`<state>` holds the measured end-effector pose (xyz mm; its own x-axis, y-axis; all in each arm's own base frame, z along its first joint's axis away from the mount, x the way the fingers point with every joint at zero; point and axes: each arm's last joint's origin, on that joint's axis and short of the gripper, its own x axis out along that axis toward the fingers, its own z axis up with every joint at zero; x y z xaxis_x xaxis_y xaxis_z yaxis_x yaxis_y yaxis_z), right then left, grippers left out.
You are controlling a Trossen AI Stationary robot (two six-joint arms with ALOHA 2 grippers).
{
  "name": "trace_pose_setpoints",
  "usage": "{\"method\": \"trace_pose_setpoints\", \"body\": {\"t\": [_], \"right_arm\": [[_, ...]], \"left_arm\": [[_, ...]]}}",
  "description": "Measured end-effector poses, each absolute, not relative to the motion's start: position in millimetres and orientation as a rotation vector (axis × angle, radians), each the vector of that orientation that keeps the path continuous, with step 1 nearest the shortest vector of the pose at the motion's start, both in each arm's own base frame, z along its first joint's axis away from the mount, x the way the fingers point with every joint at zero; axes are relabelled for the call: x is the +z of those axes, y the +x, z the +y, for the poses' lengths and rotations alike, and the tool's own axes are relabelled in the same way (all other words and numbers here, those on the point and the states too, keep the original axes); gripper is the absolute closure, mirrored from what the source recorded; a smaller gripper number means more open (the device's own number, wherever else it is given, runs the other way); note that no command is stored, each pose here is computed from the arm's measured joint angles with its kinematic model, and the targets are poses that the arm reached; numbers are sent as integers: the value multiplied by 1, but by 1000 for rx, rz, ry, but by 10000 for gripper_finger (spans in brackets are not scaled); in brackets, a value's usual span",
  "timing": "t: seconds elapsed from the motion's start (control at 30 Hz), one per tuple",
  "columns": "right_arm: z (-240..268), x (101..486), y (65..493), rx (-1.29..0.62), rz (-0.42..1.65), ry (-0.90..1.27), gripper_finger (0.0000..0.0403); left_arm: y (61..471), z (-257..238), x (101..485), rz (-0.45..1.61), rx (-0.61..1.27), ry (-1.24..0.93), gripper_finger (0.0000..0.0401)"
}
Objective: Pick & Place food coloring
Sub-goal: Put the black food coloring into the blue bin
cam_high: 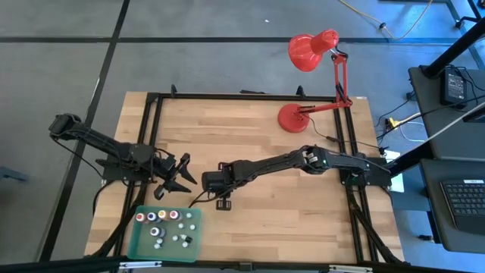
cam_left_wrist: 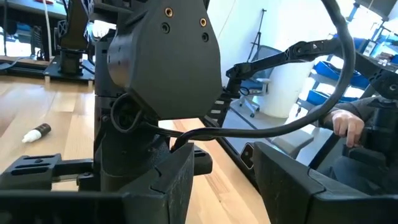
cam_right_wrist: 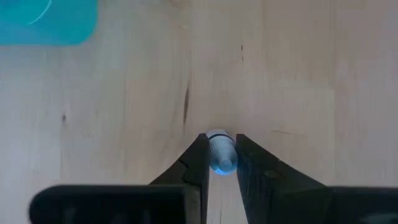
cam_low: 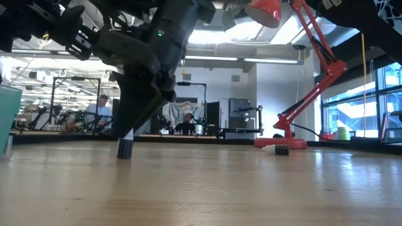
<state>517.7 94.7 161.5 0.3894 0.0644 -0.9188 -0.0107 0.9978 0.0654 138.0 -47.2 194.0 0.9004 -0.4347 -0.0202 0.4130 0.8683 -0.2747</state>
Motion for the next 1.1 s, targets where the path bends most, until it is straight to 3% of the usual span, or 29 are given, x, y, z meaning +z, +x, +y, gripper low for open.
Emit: {"method": "trace_pose_setpoints", "body": {"t": [0.2, 0.8, 1.1], "right_arm": [[95, 161, 518, 37, 1172, 68, 320], [96, 166, 517, 67, 1184, 86, 193], [93, 174, 493, 33, 1414, 58, 176]], "left_arm": [[138, -47, 193, 90, -443, -268, 238], [138, -47, 193, 97, -442, -268, 237], [138, -47, 193, 98, -442, -270, 241]]}}
